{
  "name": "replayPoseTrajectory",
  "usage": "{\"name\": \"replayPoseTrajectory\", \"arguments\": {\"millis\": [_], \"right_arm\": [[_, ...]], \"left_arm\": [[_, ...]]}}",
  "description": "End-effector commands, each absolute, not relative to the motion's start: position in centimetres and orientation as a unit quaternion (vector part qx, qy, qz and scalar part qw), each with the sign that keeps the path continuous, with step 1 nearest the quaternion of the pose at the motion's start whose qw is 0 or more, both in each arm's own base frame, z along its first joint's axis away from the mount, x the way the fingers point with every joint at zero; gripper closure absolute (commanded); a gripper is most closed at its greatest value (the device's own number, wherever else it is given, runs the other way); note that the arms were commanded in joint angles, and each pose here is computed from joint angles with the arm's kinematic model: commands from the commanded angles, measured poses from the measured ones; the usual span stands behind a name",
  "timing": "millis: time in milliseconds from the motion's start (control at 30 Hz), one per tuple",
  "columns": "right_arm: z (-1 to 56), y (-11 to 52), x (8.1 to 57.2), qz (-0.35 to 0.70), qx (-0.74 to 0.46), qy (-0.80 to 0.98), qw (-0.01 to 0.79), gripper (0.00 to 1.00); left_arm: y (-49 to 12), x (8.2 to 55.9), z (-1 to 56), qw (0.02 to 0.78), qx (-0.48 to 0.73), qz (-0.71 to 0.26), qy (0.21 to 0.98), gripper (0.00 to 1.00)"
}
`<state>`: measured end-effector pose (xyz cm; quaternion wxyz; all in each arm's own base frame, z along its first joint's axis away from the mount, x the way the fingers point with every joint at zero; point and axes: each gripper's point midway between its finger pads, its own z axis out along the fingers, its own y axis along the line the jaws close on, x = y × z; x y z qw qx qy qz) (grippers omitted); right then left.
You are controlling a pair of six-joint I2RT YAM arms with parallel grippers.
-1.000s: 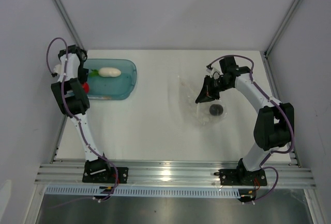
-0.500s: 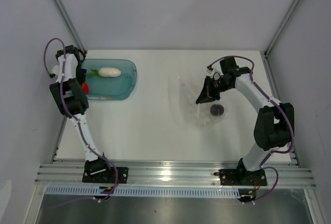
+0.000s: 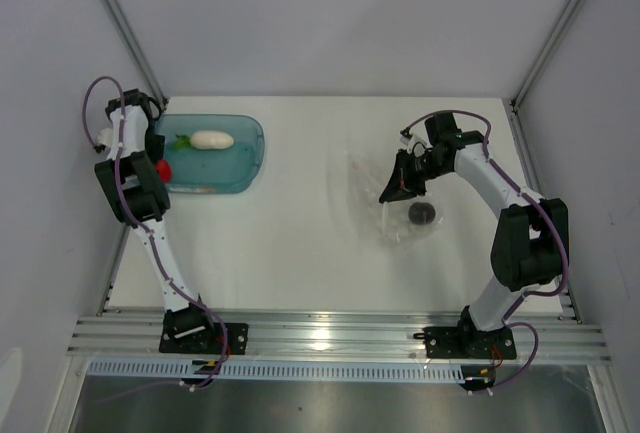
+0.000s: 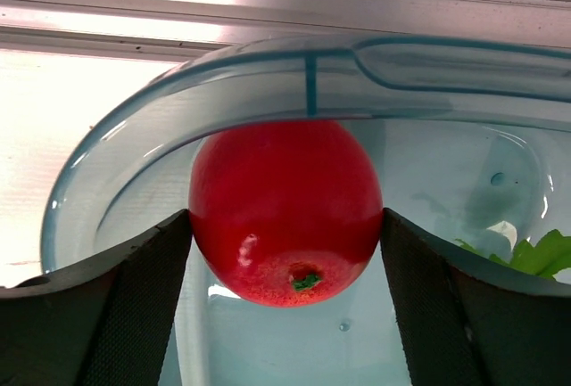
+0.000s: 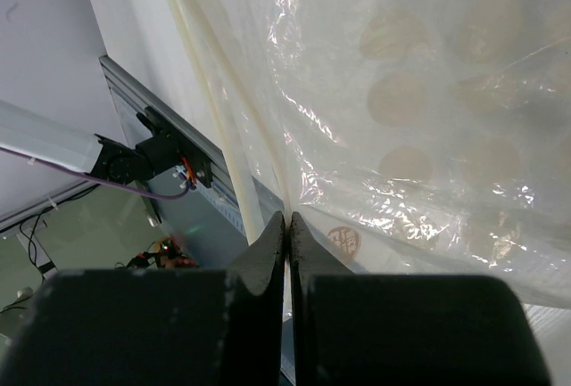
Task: Place the food in the zip-top bag and seal the zipper
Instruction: Pick up the fake vegetable from the bin.
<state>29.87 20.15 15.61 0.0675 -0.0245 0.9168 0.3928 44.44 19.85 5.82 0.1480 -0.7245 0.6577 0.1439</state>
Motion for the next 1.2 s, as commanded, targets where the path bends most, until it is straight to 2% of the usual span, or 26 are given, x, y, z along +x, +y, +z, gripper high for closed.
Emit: {"name": "replayPoseTrajectory", "arguments": {"millis": [0,133,167,233,267,333,367,467,667,900,1167], "right_arm": [[16.7,19.9,29.5,0.393,-0.028,0.915,0.083,1.0],[16.8,19.9,29.6,0.395,-0.026,0.915,0.083,1.0],[16.8,19.9,29.6,0.396,-0.026,0.914,0.084,1.0],[16.8,20.0,29.7,0.396,-0.025,0.914,0.084,1.0],[16.8,20.0,29.6,0.396,-0.025,0.914,0.083,1.0],[16.8,20.0,29.5,0.394,-0.024,0.915,0.082,1.0],[16.7,20.0,29.5,0.394,-0.025,0.915,0.083,1.0],[16.9,19.9,29.5,0.393,-0.023,0.915,0.086,1.0],[17.5,20.0,30.0,0.396,-0.026,0.913,0.097,1.0],[18.6,20.2,30.5,0.406,-0.033,0.906,0.115,1.0],[19.2,20.5,30.3,0.412,-0.033,0.902,0.12,1.0]], "left_arm": [[20.7,45.7,6.6,0.17,-0.728,0.13,0.651,0.16],[20.9,46.1,6.7,0.179,-0.719,0.125,0.66,0.36],[20.9,46.2,6.7,0.18,-0.717,0.123,0.662,0.45],[20.7,46.3,6.7,0.18,-0.715,0.119,0.665,0.53],[20.8,46.3,6.8,0.183,-0.71,0.118,0.669,0.63],[20.7,46.8,6.7,0.191,-0.703,0.111,0.676,0.75],[20.8,47.0,7.3,0.199,-0.7,0.104,0.678,0.84],[20.6,47.3,7.7,0.21,-0.689,0.094,0.687,0.99],[19.7,46.8,8.7,0.218,-0.655,0.086,0.718,0.99],[17.8,46.5,11.7,0.273,-0.602,0.067,0.747,0.99],[14.7,47.0,14.8,0.334,-0.557,-0.016,0.76,0.99]]}}
